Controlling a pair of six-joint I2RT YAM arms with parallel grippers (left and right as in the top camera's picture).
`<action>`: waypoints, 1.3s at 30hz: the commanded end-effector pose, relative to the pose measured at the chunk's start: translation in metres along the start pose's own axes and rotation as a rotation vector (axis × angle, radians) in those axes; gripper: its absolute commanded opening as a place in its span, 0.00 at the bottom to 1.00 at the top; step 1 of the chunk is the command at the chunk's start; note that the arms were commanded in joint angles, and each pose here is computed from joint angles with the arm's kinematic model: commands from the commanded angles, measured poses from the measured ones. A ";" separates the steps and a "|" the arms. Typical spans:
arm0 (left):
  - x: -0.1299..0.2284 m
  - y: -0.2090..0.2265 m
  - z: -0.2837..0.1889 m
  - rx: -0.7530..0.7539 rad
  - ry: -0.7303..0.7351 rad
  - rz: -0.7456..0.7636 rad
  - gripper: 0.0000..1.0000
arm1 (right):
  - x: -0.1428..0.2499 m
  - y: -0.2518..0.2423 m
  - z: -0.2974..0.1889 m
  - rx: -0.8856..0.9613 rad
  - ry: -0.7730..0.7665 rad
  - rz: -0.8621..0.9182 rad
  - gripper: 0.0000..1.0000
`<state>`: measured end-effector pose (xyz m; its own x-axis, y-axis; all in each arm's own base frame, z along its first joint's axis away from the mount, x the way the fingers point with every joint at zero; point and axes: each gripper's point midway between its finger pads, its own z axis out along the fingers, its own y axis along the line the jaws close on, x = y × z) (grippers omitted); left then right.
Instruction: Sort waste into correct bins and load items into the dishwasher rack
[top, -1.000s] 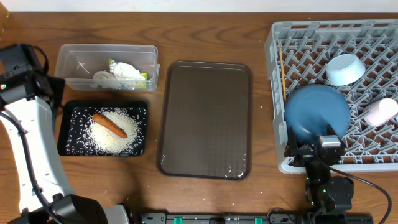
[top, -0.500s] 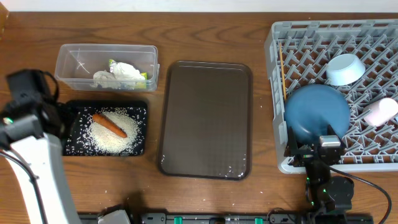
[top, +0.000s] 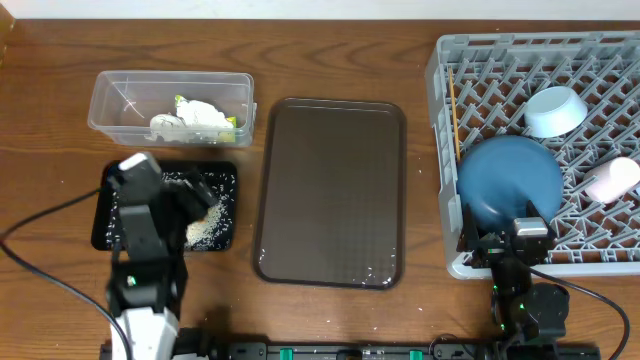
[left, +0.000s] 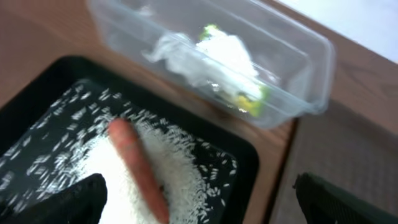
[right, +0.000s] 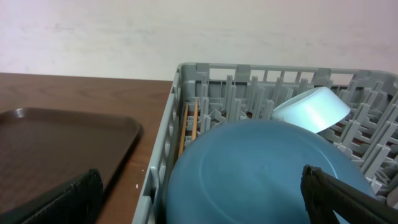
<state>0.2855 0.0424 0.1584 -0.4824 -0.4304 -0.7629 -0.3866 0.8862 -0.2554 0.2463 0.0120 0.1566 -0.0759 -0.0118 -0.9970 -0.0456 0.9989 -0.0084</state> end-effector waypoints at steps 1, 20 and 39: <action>0.025 -0.012 -0.002 0.126 -0.028 0.179 0.99 | 0.001 -0.004 0.000 0.017 0.004 0.015 0.99; 0.064 -0.012 -0.012 0.267 -0.195 0.279 0.99 | 0.001 -0.004 0.000 0.017 0.004 0.015 0.99; 0.052 -0.015 -0.028 0.320 -0.436 0.311 0.99 | 0.001 -0.004 0.000 0.017 0.004 0.015 0.99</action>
<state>0.2456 0.0057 0.1490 -0.1299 -0.1371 -0.9820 -0.0162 0.9906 -0.1362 0.2463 0.0116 0.1567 -0.0756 -0.0118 -0.9971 -0.0429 0.9990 -0.0086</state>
